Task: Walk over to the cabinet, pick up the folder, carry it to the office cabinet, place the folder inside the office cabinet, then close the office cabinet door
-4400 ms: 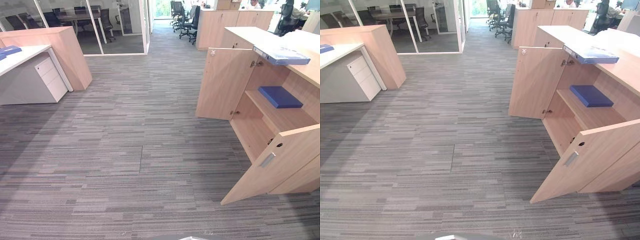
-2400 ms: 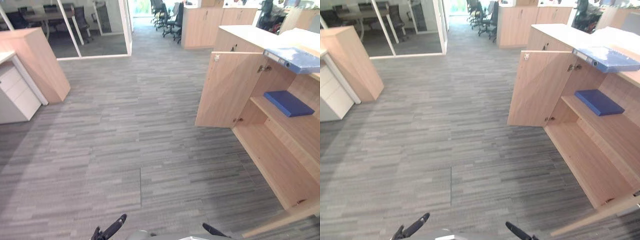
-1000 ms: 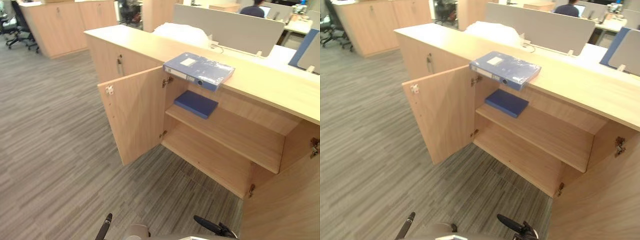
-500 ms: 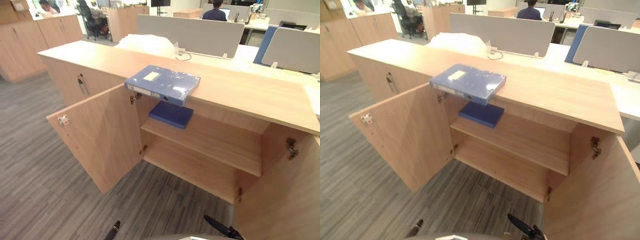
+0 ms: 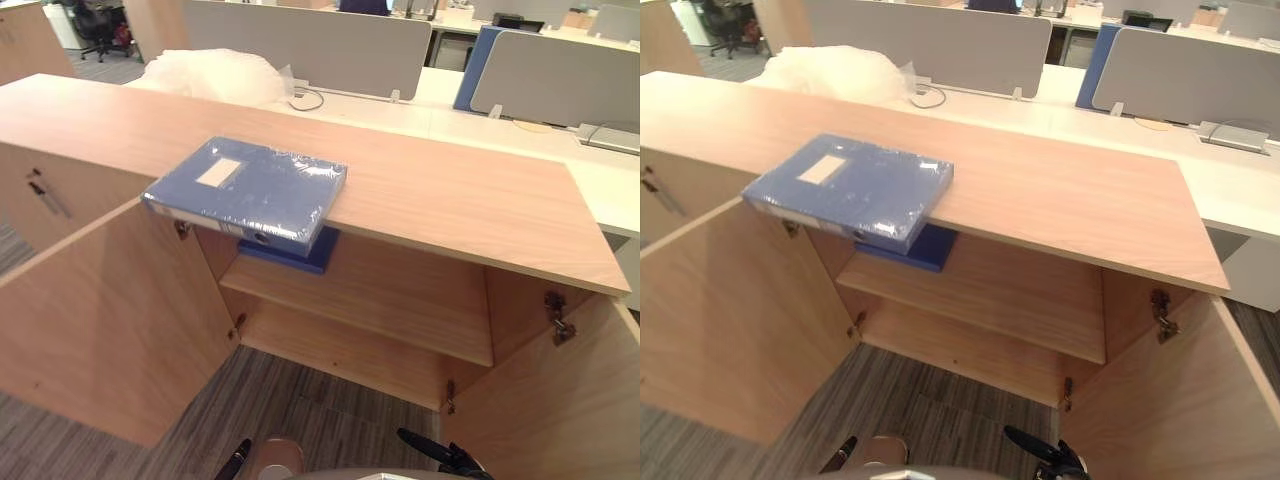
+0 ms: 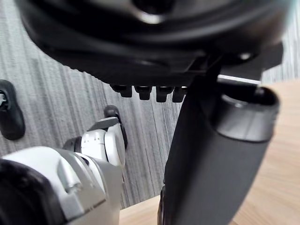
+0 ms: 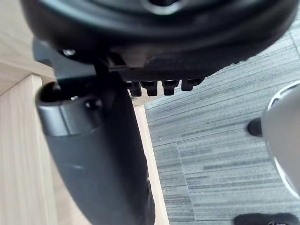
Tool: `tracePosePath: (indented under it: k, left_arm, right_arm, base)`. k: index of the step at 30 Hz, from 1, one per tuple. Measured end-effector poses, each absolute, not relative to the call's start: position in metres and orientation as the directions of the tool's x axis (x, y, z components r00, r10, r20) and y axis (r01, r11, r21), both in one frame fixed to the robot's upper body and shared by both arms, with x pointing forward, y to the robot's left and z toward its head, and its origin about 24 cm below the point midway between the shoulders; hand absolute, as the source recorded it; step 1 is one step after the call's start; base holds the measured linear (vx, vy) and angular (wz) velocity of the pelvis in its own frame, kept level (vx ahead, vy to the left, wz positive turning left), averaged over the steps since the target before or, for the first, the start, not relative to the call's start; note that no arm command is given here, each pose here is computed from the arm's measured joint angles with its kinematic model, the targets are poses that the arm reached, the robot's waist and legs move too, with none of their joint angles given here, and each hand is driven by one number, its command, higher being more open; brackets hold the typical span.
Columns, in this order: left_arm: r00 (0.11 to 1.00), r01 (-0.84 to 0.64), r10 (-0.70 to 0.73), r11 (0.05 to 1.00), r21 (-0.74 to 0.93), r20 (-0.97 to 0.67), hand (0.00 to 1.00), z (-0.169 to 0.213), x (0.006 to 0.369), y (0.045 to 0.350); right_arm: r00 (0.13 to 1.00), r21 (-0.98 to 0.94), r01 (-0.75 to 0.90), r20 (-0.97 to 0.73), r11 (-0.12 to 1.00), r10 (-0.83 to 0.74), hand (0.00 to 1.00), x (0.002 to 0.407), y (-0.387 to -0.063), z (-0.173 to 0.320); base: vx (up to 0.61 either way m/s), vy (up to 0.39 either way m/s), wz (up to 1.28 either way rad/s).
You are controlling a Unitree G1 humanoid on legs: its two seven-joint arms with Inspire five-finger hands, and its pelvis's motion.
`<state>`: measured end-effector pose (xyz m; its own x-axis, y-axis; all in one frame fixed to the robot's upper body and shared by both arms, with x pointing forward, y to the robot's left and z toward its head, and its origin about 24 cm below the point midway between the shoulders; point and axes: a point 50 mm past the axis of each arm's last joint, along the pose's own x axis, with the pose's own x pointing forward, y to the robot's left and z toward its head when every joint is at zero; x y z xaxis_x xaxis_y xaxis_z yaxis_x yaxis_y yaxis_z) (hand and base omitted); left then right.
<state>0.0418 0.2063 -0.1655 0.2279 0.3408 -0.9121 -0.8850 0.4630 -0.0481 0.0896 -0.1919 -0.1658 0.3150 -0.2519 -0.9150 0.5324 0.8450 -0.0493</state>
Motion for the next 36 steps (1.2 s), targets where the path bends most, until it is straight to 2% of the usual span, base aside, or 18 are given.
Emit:
tracePosePath:
  k: [4,10,15,19,24,28,32,34,36]
  left_arm:
    - [0.297,-0.871,0.364,0.482,-0.095,-0.883,1.00,-0.160,0.061,0.214]
    - [0.446,-0.843,0.365,0.478,-0.247,-0.817,1.00,-0.144,0.098,0.207]
    - [0.577,-0.807,0.484,0.464,-0.366,-0.658,1.00,-0.102,0.124,0.228]
    - [0.640,-0.767,0.583,0.525,-0.369,-0.500,1.00,-0.067,0.138,0.244]
    - [0.671,-0.734,0.639,0.645,-0.213,-0.376,1.00,-0.042,0.140,0.252]
    - [0.662,-0.709,0.681,0.704,0.032,-0.313,1.00,-0.029,0.133,0.255]
    - [0.617,-0.731,0.770,0.637,0.243,-0.163,1.00,-0.004,0.129,0.261]
    - [0.591,-0.745,0.803,0.580,0.329,-0.077,1.00,0.009,0.128,0.264]
    - [0.556,-0.767,0.829,0.482,0.424,0.063,1.00,0.030,0.125,0.266]
  right_arm:
    - [0.338,0.003,0.543,-0.916,0.840,-0.215,1.00,0.093,-0.175,-0.166]
    - [0.340,0.006,0.545,-0.916,0.838,-0.214,1.00,0.090,-0.177,-0.166]
    - [0.346,-0.004,0.533,-0.911,0.846,-0.223,1.00,0.087,-0.181,-0.165]
    - [0.339,-0.026,0.478,-0.916,0.878,-0.212,1.00,0.082,-0.181,-0.166]
    - [0.344,-0.030,0.432,-0.918,0.901,-0.196,1.00,0.083,-0.178,-0.166]
    - [0.317,-0.050,0.407,-0.929,0.912,-0.193,1.00,0.074,-0.177,-0.168]
    - [0.296,-0.062,0.393,-0.936,0.917,-0.190,1.00,0.067,-0.172,-0.169]
    - [0.291,-0.061,0.398,-0.938,0.915,-0.190,1.00,0.066,-0.170,-0.170]
    - [0.289,-0.062,0.402,-0.938,0.914,-0.191,1.00,0.065,-0.168,-0.170]
  base:
    - [0.20,0.123,-0.17]
    - [0.05,0.050,0.06]
    - [-0.02,-0.003,0.00]
    - [-0.06,-0.017,0.00]
    - [-0.05,-0.070,-0.02]
    - [-0.02,-0.078,0.01]
    - [0.01,-0.032,-0.01]
    - [0.00,0.000,0.00]
    - [0.01,-0.003,-0.02]
